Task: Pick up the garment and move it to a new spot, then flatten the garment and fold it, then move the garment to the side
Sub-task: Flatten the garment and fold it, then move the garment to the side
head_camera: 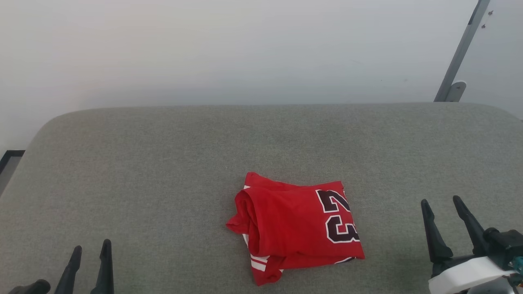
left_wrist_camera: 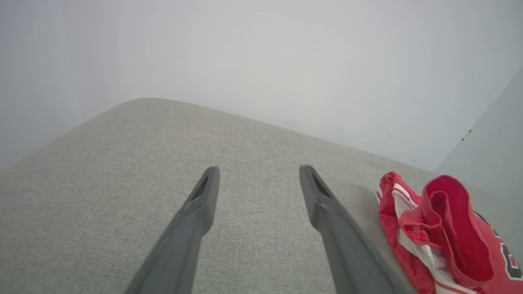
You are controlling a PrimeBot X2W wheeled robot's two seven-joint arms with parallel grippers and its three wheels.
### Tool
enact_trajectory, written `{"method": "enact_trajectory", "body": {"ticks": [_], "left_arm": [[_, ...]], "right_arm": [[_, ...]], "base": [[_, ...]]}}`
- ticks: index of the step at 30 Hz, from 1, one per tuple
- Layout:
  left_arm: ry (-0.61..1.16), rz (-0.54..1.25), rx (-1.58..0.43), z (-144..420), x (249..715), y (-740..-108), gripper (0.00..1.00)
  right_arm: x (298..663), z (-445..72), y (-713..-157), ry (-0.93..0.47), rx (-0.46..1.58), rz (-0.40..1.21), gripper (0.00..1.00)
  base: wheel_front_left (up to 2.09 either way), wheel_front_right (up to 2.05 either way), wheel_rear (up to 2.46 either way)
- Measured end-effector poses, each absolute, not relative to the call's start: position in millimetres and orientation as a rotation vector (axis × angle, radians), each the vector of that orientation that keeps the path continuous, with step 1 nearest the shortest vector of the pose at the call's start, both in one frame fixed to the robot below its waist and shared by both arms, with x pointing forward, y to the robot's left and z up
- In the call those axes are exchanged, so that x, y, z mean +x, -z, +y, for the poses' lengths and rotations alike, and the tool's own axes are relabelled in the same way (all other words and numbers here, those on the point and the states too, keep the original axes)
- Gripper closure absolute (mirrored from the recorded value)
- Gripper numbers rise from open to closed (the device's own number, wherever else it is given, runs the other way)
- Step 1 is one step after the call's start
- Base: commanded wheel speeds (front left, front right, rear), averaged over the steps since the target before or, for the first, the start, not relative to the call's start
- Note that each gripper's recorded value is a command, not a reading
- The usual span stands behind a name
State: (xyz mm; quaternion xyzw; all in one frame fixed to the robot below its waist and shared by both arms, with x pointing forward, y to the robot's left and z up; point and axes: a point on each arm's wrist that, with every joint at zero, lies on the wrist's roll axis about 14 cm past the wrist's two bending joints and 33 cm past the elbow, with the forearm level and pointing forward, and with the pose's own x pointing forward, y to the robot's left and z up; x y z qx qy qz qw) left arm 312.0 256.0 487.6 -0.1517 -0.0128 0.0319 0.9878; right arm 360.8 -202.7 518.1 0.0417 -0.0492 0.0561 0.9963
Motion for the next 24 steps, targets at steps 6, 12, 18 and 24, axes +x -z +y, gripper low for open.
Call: {"method": "enact_trajectory", "body": {"ticks": [6, 12, 18, 24], "left_arm": [[-0.063, -0.025, -0.308, 254.9, 311.8, -487.2, 0.00], [-0.063, -0.025, -0.310, 254.5, 311.5, -487.1, 0.00], [-0.065, -0.025, -0.311, 254.5, 311.2, -486.9, 0.00], [-0.073, -0.024, -0.316, 255.5, 308.9, -485.9, 0.00]], "right_arm": [[360.7, -201.0, -516.5, -0.117, 0.084, -0.093, 0.00], [360.6, -199.7, -515.8, -0.121, 0.084, -0.091, 0.00], [360.9, -198.4, -515.0, -0.125, 0.083, -0.088, 0.00], [361.8, -187.3, -507.6, -0.159, 0.076, -0.064, 0.00]], "base": [[0.00, 0.00, 0.00], [0.00, 0.00, 0.00], [0.00, 0.00, 0.00], [0.00, 0.00, 0.00]]}}
